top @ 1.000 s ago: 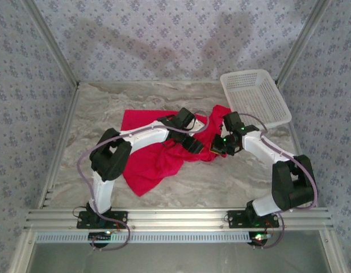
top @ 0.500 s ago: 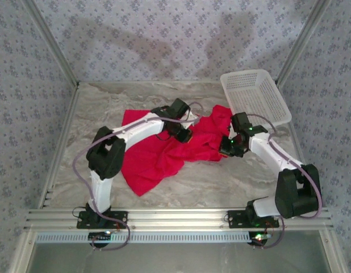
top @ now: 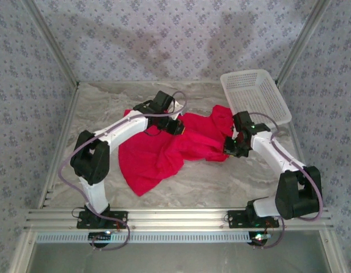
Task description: Fold the inside-out t-shirt
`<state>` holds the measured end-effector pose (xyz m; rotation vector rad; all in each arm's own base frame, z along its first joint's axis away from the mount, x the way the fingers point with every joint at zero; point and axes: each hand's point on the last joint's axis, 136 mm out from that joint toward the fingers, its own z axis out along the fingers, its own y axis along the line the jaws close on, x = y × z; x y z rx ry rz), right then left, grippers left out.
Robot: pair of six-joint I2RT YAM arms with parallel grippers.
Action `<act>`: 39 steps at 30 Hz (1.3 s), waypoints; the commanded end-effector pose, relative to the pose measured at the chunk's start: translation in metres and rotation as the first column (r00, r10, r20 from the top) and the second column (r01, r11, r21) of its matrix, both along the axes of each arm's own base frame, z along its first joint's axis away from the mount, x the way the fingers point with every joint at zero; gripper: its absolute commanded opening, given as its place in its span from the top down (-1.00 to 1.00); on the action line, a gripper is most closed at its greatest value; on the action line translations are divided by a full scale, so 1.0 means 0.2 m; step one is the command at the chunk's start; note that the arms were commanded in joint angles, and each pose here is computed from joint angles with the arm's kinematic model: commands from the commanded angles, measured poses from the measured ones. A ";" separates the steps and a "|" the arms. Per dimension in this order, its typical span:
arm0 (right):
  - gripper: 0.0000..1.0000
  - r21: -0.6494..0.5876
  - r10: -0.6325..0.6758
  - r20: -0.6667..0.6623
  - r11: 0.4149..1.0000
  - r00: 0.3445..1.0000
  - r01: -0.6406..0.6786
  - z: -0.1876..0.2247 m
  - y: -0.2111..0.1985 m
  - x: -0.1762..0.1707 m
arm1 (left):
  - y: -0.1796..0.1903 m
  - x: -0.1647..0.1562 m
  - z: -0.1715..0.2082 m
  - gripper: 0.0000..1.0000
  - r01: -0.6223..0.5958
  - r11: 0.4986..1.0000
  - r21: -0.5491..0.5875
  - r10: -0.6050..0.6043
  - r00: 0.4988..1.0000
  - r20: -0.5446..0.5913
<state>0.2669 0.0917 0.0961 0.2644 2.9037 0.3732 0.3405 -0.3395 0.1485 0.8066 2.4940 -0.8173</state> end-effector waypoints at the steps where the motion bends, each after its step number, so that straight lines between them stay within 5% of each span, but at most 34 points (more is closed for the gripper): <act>1: 0.34 0.096 0.034 0.036 0.995 0.999 -0.037 0.13 0.14 0.01 | -0.11 -0.03 0.06 1.00 0.020 0.994 -0.110 -0.025 0.999 -0.041; 9: 0.58 0.217 0.109 0.093 0.968 0.990 -0.127 0.17 0.46 0.06 | -0.11 -0.06 0.02 1.00 0.017 0.994 -0.112 -0.026 0.996 -0.082; 17: 0.56 0.074 0.065 0.174 0.994 0.983 -0.079 0.07 0.44 0.40 | -0.10 -0.07 0.05 1.00 0.023 0.994 -0.110 -0.032 0.996 -0.079; 25: 0.83 -0.025 0.008 0.241 1.000 0.970 -0.003 0.07 0.40 0.57 | -0.09 -0.09 0.06 1.00 0.031 0.994 -0.107 -0.039 0.997 -0.073; 28: 0.71 -0.031 0.021 0.221 0.999 0.975 -0.015 0.02 0.41 0.54 | -0.09 -0.10 0.06 1.00 0.032 0.994 -0.108 -0.040 0.996 -0.075; 34: 0.06 0.075 0.027 0.143 0.996 0.989 -0.038 -0.11 0.51 0.40 | -0.10 -0.08 0.06 1.00 0.033 0.993 -0.109 -0.041 0.996 -0.076; 39: -0.04 0.138 -0.003 0.113 0.990 0.994 -0.013 -0.16 0.58 0.34 | -0.08 -0.07 0.06 1.00 0.023 0.993 -0.119 -0.033 0.996 -0.082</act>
